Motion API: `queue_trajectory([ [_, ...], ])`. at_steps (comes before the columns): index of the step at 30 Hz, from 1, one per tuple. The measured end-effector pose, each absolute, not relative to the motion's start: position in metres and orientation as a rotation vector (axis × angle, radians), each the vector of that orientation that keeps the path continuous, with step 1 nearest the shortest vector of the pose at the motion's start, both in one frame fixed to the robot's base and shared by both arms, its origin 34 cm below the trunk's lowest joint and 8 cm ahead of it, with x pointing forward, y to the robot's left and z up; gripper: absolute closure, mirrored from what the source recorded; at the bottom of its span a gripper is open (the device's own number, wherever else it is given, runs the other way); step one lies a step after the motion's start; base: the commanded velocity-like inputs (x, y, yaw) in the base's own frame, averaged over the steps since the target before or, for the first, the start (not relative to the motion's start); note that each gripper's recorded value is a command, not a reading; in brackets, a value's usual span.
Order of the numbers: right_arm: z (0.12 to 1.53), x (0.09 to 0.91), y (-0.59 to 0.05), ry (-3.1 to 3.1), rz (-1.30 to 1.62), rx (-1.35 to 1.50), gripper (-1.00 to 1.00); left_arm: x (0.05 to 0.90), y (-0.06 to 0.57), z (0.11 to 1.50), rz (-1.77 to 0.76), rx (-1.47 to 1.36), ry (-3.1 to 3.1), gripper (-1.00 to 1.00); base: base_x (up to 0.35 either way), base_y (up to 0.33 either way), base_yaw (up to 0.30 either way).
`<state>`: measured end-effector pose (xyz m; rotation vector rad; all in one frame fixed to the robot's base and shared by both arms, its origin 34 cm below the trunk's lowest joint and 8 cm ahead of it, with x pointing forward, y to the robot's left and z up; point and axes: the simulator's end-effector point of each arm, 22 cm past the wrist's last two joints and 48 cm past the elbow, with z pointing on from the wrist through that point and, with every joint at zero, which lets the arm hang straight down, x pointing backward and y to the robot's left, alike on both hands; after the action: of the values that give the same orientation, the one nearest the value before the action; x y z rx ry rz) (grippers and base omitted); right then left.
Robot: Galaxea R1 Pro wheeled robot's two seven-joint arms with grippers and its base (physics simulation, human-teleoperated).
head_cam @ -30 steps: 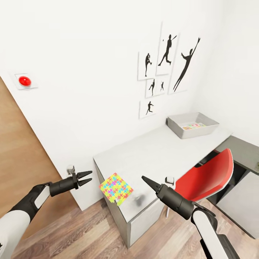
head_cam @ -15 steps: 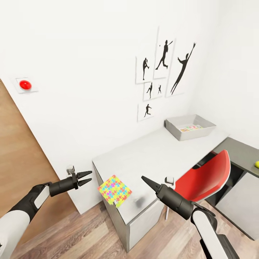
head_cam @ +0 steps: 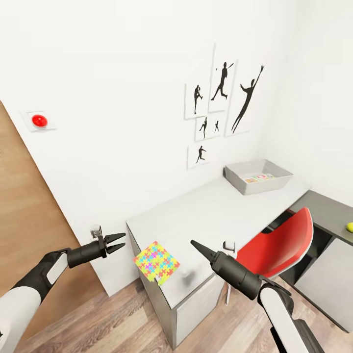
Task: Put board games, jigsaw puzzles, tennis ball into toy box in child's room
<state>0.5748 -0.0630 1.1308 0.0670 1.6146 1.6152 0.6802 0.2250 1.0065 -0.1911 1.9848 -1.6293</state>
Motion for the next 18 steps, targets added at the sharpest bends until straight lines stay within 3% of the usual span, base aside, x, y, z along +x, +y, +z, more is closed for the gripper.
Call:
queue_trajectory([
  [18,1.1274,0.5812,-0.0642,1.6,1.6,0.057,-1.0,0.6876,0.2273,1.0065,-1.623,-0.178,1.967,-1.0,0.0,0.0,0.0],
])
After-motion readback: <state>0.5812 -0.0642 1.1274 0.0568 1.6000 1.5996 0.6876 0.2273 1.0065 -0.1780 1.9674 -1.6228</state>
